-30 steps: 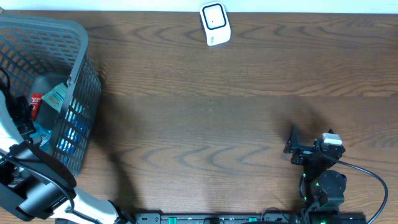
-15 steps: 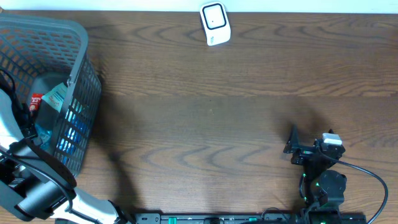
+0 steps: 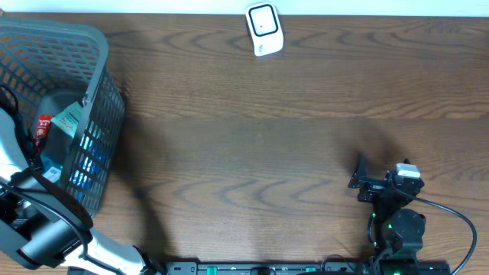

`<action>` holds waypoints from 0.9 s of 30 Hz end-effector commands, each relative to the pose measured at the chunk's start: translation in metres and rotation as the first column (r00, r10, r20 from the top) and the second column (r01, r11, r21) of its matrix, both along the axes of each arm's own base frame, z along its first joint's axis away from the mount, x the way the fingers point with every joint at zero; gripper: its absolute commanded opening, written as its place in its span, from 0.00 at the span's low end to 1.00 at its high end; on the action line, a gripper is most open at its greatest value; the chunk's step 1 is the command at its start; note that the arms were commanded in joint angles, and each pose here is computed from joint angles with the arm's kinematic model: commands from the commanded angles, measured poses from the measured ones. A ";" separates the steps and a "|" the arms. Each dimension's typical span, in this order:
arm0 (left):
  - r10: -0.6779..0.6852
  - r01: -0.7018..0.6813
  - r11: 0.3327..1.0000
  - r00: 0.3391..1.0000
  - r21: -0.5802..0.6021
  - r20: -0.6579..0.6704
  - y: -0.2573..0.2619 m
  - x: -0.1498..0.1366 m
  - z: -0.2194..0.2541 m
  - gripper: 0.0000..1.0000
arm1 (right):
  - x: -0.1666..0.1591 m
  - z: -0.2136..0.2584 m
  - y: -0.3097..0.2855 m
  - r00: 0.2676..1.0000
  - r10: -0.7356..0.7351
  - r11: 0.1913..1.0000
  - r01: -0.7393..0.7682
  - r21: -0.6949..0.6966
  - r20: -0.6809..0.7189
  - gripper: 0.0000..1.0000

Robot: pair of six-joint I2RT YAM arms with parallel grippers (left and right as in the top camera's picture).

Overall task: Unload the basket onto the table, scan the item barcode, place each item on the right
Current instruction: 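Reach the left gripper into the basket and grasp the teal bottle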

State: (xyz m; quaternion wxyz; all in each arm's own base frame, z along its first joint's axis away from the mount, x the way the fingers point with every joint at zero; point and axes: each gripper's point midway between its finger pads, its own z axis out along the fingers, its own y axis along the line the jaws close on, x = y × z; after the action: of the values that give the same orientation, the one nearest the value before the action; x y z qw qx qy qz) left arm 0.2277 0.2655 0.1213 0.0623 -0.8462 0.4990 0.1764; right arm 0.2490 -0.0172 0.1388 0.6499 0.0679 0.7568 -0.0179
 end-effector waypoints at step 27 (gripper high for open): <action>-0.419 0.304 0.905 0.759 0.297 0.498 -0.028 0.050 0.204 0.29 | 0.000 -0.001 0.001 1.000 0.007 1.000 -0.007 -0.013 -0.004 0.99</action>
State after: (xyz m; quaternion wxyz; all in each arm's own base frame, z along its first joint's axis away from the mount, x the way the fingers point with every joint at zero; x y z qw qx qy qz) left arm 0.2765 0.2582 0.2645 0.2425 -0.7667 0.5939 0.0248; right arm 0.2490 -0.0172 0.1388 0.6499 0.0679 0.7568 -0.0179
